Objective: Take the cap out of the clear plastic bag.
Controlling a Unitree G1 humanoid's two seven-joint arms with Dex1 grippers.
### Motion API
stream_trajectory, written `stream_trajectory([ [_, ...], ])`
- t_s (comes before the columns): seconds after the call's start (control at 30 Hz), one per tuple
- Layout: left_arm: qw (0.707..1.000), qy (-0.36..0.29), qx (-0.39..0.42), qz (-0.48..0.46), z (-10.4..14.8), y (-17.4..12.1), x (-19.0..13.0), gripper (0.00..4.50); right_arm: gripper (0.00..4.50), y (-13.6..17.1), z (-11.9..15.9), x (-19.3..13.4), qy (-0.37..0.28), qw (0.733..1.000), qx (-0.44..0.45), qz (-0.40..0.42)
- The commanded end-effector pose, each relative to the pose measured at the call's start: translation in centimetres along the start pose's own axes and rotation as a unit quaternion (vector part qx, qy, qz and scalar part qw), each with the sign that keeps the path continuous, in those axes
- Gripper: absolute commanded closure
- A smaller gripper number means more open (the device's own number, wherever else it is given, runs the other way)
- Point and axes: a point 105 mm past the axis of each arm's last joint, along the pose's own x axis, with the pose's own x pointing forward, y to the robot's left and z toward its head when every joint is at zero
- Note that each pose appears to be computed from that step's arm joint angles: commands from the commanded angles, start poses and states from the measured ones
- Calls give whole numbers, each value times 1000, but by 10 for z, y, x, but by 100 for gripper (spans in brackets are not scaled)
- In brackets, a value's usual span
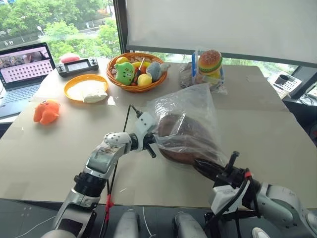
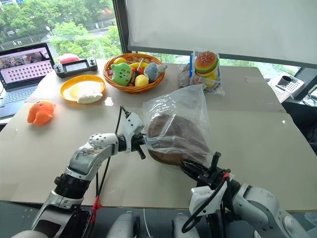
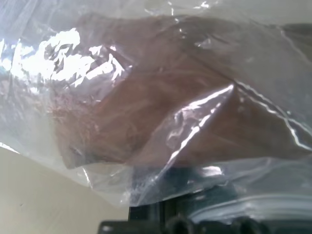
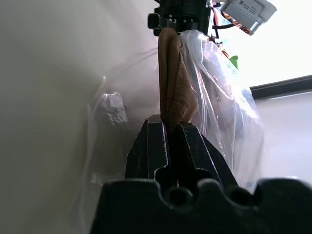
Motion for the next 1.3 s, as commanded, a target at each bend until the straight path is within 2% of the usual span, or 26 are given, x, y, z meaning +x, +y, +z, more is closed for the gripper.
stream_trajectory([
  [0.03,999,-39,36,-1,25,-1,1,441,450,21,35,-7,-84,992,53,73],
  [0.17,999,-36,36,0,23,-1,0,441,450,0,40,-13,-100,984,132,71],
  [0.3,999,-35,37,-1,22,-3,0,441,450,-54,48,-20,-142,959,244,23],
  [0.43,999,-36,37,0,22,-2,0,441,450,-81,59,-34,-185,913,361,31],
  [0.6,999,-36,37,0,21,-3,1,441,450,-113,80,-66,-306,804,508,40],
  [0.67,999,-36,39,1,21,-2,1,441,450,-145,71,-81,-365,757,540,-45],
  [0.73,999,-35,42,1,21,-2,1,441,450,-169,52,-91,-390,720,560,-126],
  [0.9,997,-35,73,0,19,-3,-3,441,450,-207,11,-102,-391,656,577,-290],
  [1.0,993,-42,109,5,18,0,-12,441,450,-216,-15,-98,-322,671,554,-372],
  [1.13,982,-28,185,29,12,14,-19,441,450,-213,-33,-81,-155,793,403,-430],
  [1.2,976,-16,213,39,7,22,-23,441,450,-195,-36,-57,-49,880,269,-388],
  [1.27,969,-2,242,44,1,28,-25,441,450,-168,-42,-36,25,935,152,-320],
  [1.3,966,6,255,49,-2,32,-26,441,450,-143,-54,-25,66,954,106,-271],
])
